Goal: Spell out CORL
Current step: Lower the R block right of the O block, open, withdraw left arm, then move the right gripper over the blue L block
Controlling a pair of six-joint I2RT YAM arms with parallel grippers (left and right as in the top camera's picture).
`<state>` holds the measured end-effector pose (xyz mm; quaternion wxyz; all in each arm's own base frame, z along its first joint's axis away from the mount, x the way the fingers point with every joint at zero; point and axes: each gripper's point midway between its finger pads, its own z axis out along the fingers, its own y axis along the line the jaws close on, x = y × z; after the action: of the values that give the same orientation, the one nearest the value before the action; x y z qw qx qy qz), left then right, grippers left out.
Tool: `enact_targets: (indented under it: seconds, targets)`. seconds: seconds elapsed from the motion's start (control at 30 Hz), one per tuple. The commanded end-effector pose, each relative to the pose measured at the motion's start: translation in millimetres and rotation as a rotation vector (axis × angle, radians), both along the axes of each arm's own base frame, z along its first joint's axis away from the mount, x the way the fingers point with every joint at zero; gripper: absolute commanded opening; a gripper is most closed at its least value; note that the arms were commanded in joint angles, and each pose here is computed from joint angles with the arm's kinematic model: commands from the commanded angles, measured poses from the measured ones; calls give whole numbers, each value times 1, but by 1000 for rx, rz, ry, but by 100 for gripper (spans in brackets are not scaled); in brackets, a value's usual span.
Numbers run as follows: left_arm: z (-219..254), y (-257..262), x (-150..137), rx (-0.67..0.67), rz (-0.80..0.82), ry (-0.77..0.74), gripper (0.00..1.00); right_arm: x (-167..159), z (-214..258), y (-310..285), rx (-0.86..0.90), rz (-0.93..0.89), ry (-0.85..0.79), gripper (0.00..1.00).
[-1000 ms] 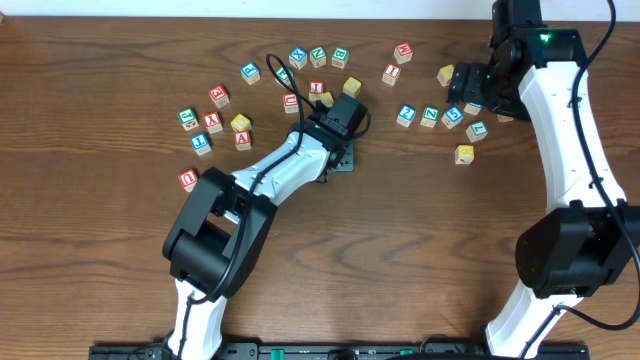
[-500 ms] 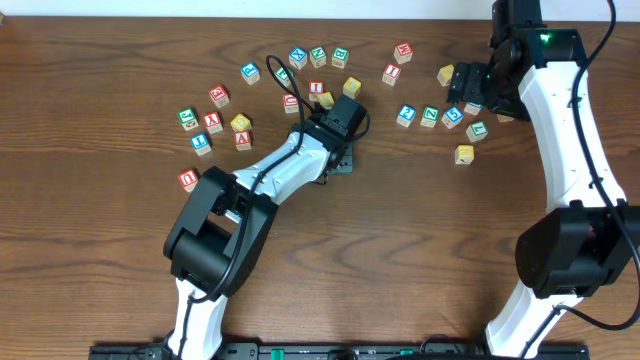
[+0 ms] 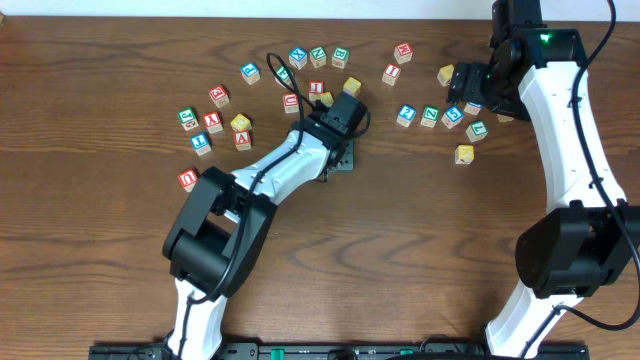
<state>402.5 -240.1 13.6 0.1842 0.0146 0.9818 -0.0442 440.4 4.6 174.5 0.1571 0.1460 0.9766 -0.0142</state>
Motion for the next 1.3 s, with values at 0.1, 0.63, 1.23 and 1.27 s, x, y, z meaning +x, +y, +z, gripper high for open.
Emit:
enact_targets:
  seconds: [0.1, 0.63, 1.23, 1.27]
  targets:
    - [104, 4, 23, -72, -25, -204, 52, 2, -2, -4, -18, 2, 1, 99]
    - [172, 144, -11, 7, 193, -135, 52, 10, 0, 23, 64, 53, -34, 93]
    - [162, 188, -16, 37, 295, -70, 52, 21, 4, -25, -32, 12, -74, 93]
    - [162, 188, -16, 37, 295, -70, 52, 21, 4, -30, -38, 0, -76, 93]
